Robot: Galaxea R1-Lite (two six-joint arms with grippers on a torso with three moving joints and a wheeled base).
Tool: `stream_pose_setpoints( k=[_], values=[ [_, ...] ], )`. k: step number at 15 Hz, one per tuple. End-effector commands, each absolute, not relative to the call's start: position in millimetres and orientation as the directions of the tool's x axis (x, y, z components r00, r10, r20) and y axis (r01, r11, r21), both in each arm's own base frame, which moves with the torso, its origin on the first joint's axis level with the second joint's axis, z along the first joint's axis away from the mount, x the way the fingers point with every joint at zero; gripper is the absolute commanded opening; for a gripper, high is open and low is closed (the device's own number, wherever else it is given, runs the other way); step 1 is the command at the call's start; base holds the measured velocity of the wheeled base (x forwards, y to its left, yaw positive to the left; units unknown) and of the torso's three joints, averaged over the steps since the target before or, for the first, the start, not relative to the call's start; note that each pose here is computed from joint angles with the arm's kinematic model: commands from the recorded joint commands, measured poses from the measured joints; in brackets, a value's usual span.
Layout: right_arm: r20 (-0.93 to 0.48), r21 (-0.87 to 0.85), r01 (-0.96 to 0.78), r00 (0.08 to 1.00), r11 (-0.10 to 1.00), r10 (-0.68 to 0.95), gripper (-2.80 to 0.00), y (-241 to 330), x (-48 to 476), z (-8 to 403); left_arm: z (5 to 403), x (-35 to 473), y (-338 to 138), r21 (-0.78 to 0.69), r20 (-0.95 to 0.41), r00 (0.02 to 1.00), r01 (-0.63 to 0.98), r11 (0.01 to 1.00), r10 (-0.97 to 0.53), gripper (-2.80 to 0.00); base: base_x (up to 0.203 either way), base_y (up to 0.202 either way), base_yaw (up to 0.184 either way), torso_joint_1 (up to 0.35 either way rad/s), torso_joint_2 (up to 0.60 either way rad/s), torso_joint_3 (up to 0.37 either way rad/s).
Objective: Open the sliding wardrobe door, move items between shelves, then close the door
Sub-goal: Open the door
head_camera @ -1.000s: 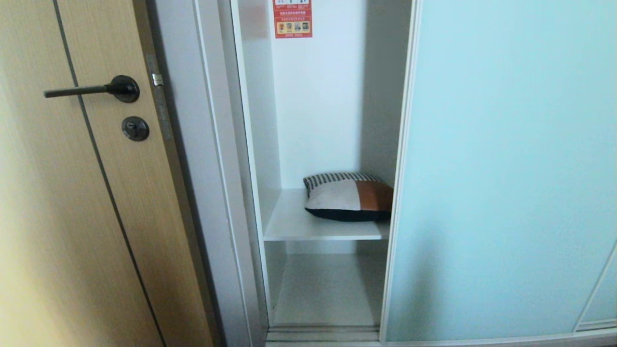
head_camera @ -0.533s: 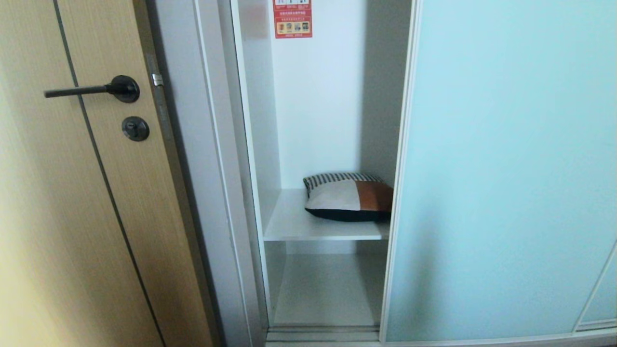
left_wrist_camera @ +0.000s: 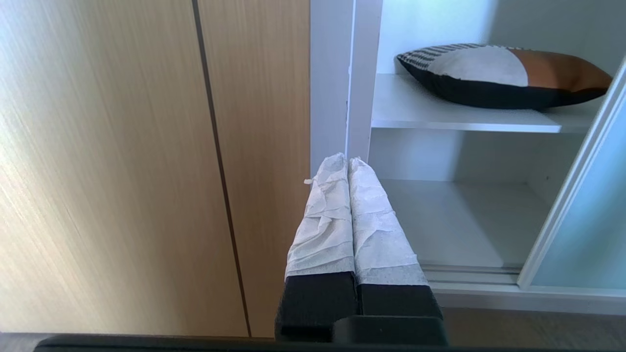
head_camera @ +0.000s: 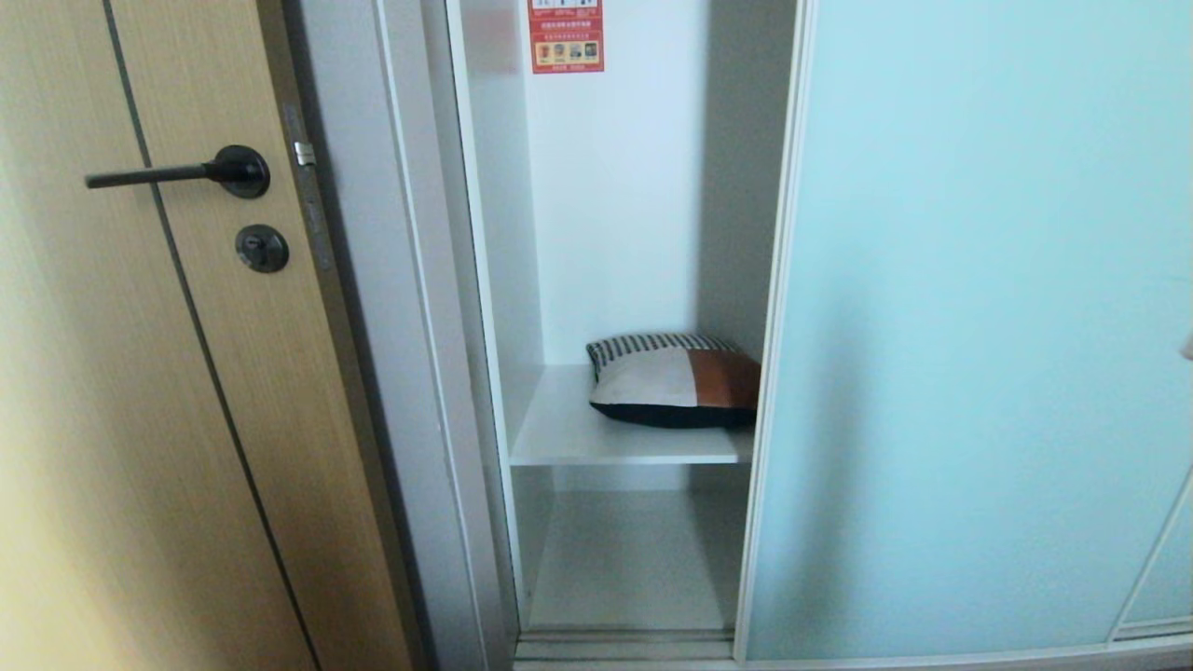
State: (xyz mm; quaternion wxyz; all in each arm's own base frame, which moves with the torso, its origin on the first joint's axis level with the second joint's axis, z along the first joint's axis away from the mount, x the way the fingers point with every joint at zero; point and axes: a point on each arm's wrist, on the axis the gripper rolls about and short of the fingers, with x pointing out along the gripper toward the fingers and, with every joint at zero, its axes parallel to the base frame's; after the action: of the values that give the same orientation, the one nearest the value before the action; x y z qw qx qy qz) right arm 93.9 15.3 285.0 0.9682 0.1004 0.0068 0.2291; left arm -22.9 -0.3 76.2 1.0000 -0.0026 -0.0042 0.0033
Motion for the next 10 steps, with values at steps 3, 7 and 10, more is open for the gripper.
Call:
stream_pose_setpoints(
  k=[3, 7, 10],
  values=[
    [-0.079, 0.241, -0.498, 0.845, 0.833, 0.529, -2.8, 72, 225, 266, 76, -23, 0, -0.006, 0.008, 1.0, -0.006, 1.0, 0.006, -2.8, 0.0, 0.0, 0.0, 0.0, 0.0, 0.0],
    [-0.035, 0.257, -0.528, 0.832, 0.809, 0.554, -2.8, 122, 273, 247, 76, -23, 0, -0.006, 0.008, 1.0, -0.006, 1.0, 0.006, -2.8, 0.0, 0.0, 0.0, 0.0, 0.0, 0.0],
    [-0.058, 0.265, -0.498, 0.847, 0.826, 0.529, -2.8, 141, 302, 231, 76, -23, 0, -0.006, 0.008, 1.0, -0.006, 1.0, 0.006, -2.8, 0.0, 0.0, 0.0, 0.0, 0.0, 0.0]
  ],
)
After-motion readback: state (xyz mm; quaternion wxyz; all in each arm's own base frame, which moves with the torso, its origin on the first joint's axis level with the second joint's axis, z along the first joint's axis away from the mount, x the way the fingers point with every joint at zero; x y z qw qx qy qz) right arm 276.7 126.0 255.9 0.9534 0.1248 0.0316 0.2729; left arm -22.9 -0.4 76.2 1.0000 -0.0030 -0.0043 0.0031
